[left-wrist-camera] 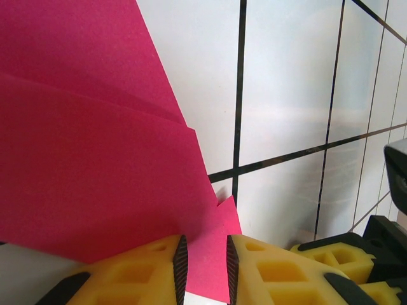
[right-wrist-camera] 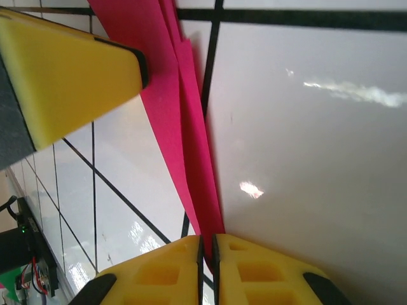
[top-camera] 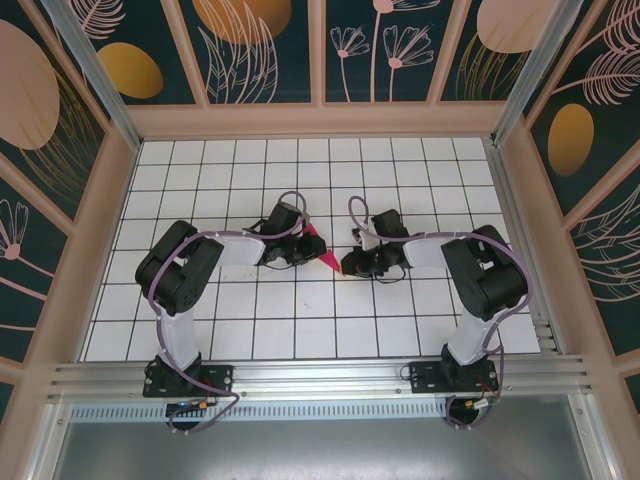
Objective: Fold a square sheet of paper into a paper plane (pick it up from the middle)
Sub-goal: Fold the wing for the fifth time at the center of the table.
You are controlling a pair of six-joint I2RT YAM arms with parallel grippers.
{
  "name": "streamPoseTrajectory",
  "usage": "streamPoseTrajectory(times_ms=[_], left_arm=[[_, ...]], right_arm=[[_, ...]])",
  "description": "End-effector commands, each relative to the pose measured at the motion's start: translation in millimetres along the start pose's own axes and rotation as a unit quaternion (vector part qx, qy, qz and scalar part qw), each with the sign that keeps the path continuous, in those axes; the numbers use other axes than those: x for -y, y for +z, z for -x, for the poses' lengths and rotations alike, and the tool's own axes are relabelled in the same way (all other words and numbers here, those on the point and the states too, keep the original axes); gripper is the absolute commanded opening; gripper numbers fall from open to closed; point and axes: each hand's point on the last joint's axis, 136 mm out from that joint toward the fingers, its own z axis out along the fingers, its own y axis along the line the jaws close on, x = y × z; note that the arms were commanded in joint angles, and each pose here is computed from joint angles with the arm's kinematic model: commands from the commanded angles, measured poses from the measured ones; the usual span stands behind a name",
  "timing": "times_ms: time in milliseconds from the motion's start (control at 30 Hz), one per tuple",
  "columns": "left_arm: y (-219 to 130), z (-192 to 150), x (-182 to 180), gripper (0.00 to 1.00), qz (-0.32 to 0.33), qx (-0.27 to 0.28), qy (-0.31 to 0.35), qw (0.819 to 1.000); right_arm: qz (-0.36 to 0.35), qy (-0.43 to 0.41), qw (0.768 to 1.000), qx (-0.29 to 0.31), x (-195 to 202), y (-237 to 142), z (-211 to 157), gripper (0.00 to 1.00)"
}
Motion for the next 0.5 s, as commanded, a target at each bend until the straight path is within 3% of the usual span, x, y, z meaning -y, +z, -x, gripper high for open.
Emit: streamPoseTrajectory(times_ms=[0,233,467], left_arm=[[7.2,-2.5,-59.9,0.28,0.105,0.009,-0.019,0.994],[7.5,-2.1,-59.3,0.28,0.106,0.008,-0.017,0.994],[8.3,-2.2,-59.6,0.27,0.106,0.007,-0.018,0.994]], right_arm=[[-0.028,0.013,0.999,-0.030,12.8,-2.8,-23.0,0.14],[-0.050,0.022,0.998,-0.017,20.0,-3.3,-18.7,0.04],[-0.030,-0.022,0.998,0.057,-17.3,-27.9,13.8,0.16]])
